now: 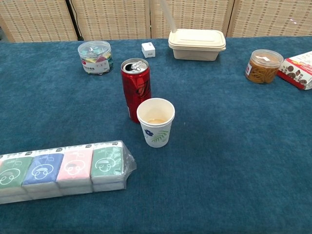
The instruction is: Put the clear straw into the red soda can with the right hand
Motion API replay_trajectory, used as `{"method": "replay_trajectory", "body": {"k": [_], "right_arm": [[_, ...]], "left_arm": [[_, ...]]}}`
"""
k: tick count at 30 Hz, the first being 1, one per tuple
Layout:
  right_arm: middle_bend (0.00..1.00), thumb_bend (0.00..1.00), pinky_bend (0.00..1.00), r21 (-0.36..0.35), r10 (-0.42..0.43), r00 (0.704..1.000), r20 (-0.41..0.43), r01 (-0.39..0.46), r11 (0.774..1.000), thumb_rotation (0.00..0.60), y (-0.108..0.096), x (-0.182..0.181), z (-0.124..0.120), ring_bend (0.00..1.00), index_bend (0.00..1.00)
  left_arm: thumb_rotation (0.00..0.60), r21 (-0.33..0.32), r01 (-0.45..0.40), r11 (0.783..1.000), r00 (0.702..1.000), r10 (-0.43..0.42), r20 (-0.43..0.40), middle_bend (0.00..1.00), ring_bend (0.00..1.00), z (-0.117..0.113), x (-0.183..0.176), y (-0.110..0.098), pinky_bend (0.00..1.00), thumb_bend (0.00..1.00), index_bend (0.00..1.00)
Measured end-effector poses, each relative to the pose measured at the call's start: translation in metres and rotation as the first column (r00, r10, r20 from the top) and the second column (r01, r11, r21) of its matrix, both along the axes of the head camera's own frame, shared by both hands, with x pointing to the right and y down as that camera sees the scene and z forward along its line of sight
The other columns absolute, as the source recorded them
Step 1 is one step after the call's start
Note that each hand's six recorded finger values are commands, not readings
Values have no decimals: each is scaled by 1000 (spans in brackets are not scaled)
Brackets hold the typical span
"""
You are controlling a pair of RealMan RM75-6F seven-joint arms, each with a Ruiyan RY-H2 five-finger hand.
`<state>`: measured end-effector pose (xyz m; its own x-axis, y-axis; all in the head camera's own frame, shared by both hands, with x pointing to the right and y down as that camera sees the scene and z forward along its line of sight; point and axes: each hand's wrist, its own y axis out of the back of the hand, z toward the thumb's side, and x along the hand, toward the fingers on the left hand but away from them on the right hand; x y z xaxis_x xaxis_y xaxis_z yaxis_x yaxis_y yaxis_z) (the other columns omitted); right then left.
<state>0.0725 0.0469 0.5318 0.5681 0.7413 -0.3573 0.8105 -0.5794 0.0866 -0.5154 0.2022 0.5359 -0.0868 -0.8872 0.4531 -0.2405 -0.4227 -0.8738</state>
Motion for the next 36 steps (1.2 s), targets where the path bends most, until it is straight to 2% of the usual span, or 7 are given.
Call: {"method": "replay_trajectory", "body": {"k": [6,12,22,36], "right_arm": [[0,482,0,-57,15,999,43,-12,998,600,1,-22,10,0,589],[0,481,0,-126,65,994,88,-53,991,600,0,-41,26,0,589],[0,482,0,-124,119,990,81,-109,986,600,0,-61,48,0,589],[0,482,0,-126,121,988,93,-109,986,600,6,-75,46,0,589]], "left_arm": [[600,6,3,1000,1000,-3,-18,0,0,-2,0,-1,0,0,0],[600,5,-5,1000,999,5,-44,0,0,-3,2,-7,0,0,0],[600,4,3,1000,998,-2,-69,0,0,-4,2,-12,0,0,0],[600,7,10,1000,997,-9,-75,0,0,-6,-1,-12,0,0,0]]}}
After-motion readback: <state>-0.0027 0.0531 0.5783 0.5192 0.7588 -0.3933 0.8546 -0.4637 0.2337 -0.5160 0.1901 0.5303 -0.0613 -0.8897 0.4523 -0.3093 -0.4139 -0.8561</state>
